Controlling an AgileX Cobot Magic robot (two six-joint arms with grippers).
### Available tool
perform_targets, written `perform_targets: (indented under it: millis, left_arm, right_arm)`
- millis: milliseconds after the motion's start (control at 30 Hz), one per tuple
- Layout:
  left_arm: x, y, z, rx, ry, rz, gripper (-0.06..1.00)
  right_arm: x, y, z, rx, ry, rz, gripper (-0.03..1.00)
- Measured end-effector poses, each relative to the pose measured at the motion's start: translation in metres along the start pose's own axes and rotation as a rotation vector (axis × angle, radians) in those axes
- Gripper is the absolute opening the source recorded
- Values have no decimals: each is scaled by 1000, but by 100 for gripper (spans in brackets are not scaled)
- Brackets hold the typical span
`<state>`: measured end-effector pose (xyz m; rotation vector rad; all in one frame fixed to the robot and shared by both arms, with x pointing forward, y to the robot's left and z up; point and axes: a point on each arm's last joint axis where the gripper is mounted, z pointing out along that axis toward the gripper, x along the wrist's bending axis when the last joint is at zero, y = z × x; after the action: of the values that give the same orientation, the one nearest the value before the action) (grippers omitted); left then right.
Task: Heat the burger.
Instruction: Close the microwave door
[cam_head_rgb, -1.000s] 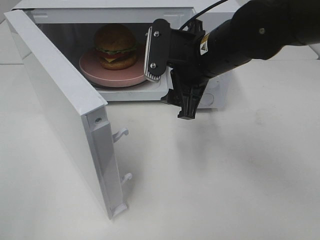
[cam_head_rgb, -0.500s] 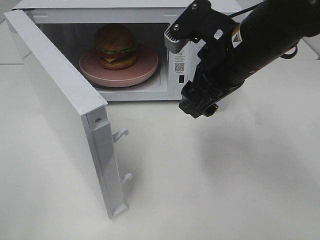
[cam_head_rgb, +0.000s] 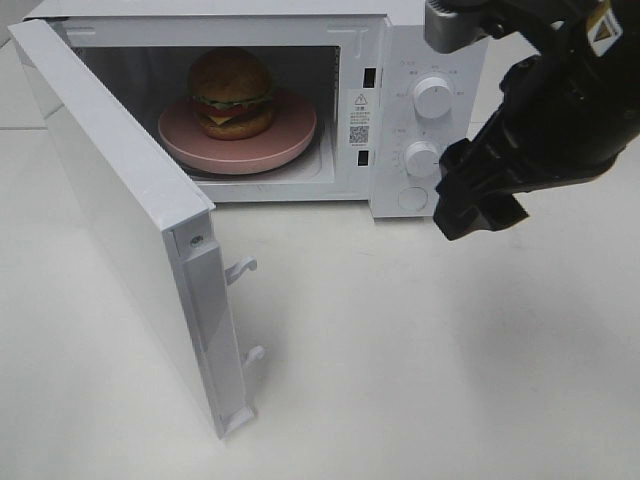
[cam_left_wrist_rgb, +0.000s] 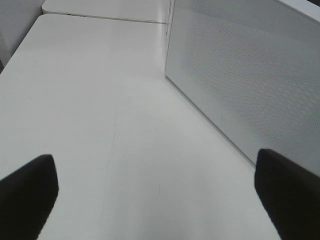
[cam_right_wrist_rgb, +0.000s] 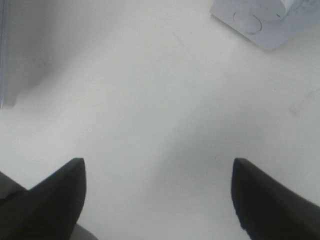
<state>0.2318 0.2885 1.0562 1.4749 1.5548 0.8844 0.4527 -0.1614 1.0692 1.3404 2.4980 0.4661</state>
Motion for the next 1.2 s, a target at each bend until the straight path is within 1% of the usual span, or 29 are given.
perform_targets:
  millis: [333, 433, 500, 800, 867, 967, 1100, 1133, 1200]
  left_arm:
    - [0, 0, 0, 0, 0, 0, 99]
    - [0, 0, 0, 0, 0, 0, 99]
    - [0, 0, 0, 0, 0, 0, 99]
    - [0, 0, 0, 0, 0, 0, 99]
    - [0, 0, 0, 0, 0, 0, 99]
    - [0, 0, 0, 0, 0, 0, 99]
    - [0, 0, 0, 0, 0, 0, 99]
    - [0, 0, 0, 0, 0, 0, 99]
    - [0, 0, 0, 0, 0, 0, 99]
  right_arm:
    - [-3, -23, -32, 57, -8, 27, 76]
    - [-4, -30, -44, 44, -8, 34, 76]
    - [-6, -39, -59, 23, -8, 45, 76]
    - [-8, -57, -84, -16, -7, 56, 76]
    - [-9, -66, -98, -71, -6, 63, 76]
    - [-10, -74, -106, -103, -4, 79, 76]
    - [-12, -84, -103, -91, -10, 99, 76]
    - [-16, -94, -97, -72, -28, 134, 76]
    - [-19, -99, -93, -61, -40, 159, 76]
